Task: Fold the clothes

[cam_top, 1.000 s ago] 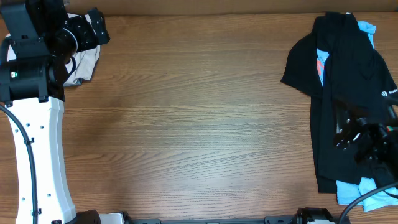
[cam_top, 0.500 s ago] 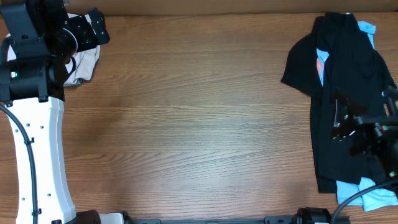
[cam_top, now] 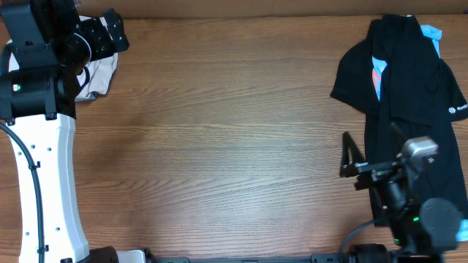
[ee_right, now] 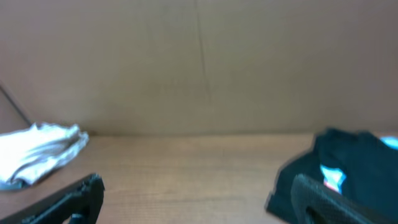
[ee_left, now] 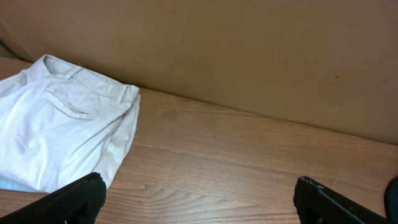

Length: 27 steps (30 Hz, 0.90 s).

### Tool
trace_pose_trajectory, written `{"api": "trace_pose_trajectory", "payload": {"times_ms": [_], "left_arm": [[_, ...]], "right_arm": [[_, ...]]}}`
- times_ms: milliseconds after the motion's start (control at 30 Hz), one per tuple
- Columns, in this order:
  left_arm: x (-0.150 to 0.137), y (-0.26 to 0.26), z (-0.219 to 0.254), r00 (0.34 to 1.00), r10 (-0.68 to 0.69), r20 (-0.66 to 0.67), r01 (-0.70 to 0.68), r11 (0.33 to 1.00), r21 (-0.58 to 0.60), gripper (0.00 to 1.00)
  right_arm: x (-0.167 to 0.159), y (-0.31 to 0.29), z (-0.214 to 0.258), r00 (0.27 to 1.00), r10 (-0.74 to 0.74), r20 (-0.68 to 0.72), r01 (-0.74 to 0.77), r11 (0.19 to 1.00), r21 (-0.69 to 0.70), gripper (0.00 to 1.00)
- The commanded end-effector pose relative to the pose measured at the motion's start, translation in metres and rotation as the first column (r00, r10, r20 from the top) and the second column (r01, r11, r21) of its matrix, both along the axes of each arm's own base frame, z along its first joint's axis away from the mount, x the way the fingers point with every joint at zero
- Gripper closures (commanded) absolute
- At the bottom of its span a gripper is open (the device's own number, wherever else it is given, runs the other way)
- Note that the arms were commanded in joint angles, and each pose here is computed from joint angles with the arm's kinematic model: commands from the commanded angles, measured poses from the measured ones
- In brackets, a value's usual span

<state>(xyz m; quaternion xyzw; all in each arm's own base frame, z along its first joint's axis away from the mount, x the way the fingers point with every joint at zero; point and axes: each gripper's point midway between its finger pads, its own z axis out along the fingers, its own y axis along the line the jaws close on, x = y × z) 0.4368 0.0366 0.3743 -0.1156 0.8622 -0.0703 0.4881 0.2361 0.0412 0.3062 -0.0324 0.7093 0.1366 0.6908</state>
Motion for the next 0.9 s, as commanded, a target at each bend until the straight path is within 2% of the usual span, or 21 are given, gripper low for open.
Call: {"api": "trace_pose_trajectory", "payload": {"times_ms": [0,200,333,467,700,867], "left_arm": [[0.001,-0.002,-0.003,1.0,-0.005,-0.005,0.005,1.0,-0.009,0.0],[0.001,-0.002,-0.003,1.0,-0.005,-0.005,0.005,1.0,-0.009,0.0],[0.001,-0.002,-0.003,1.0,-0.005,-0.005,0.005,1.0,-0.009,0.0],[0.001,-0.002,-0.003,1.0,-0.005,-0.005,0.005,1.0,-0.009,0.0],[0.001,-0.002,-0.003,1.0,-0.005,-0.005,0.005,1.0,-0.009,0.0],[0.001,-0.002,-0.003,1.0,-0.005,-0.005,0.005,1.0,-0.009,0.0]], "right_arm": [[0.002,0.005,-0.032,0.999,0.019,0.042,-0.019,1.0,0.001,0.0],[0.004,0.001,-0.06,0.988,-0.027,0.154,0.025,1.0,0.014,0.0],[0.003,-0.001,-0.079,0.986,-0.042,0.164,0.039,0.999,0.02,0.0],[0.004,-0.001,-0.097,0.989,-0.041,0.145,0.039,0.999,0.018,0.0],[0.007,0.0,-0.134,0.999,-0.039,-0.003,0.039,0.999,-0.001,0.0],[0.007,-0.001,-0.134,0.999,-0.045,-0.004,0.045,0.999,-0.001,0.0]]}}
